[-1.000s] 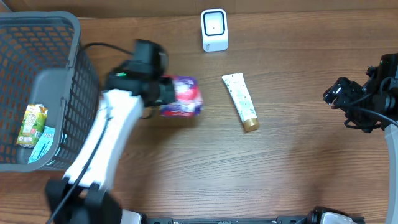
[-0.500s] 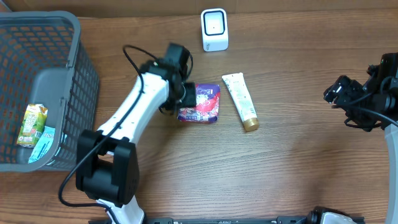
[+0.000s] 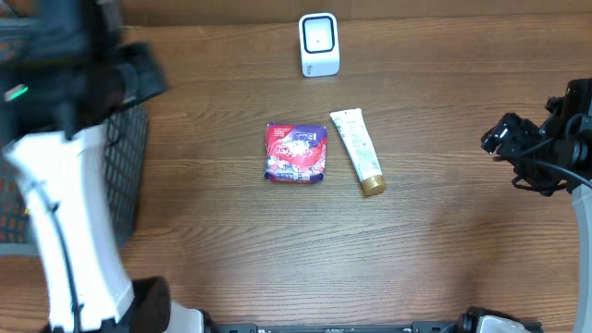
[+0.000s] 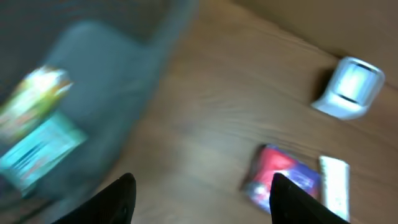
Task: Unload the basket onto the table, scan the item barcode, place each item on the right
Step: 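Place the pink-purple pouch on the table left of the tube, then lower the left gripper into the basket toward the mint-green wipes pack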
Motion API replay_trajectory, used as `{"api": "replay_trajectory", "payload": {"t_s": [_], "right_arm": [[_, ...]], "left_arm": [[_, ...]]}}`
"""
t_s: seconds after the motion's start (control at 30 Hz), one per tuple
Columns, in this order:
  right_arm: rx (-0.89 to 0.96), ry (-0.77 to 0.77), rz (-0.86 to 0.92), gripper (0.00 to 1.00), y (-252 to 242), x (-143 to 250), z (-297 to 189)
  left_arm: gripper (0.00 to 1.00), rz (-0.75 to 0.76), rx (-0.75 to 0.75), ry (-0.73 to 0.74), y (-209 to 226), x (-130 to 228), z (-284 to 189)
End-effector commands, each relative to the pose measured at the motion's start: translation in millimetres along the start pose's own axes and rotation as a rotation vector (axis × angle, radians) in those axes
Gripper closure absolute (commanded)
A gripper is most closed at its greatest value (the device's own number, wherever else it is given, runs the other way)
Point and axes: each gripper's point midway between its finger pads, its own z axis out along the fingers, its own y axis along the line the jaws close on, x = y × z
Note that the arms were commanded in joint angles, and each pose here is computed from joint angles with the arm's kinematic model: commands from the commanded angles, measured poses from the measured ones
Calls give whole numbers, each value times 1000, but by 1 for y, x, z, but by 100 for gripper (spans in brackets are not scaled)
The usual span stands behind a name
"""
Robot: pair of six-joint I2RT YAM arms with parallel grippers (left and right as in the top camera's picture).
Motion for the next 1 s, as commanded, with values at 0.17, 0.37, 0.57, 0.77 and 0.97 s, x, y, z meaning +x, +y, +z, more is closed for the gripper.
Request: {"api": "replay_trajectory", "payload": {"t_s": [0.17, 0.37, 0.57, 0.77, 0.97], "right_arm": [[-8, -10, -36, 10, 2, -2, -6], [-8, -10, -41, 10, 2, -2, -6], [-8, -10, -41, 10, 2, -2, -6], [-8, -9, -41, 10, 2, -2, -6], [-8, -9, -41, 10, 2, -2, -6]], "left_arm": [[36, -444, -355, 74, 165, 12, 9], [34, -613, -418, 172, 224, 44, 53], [34, -670, -449, 211, 254, 79, 121], [36, -620, -432, 173, 263, 91, 170], [36, -525, -484, 175, 269, 92, 199]]}}
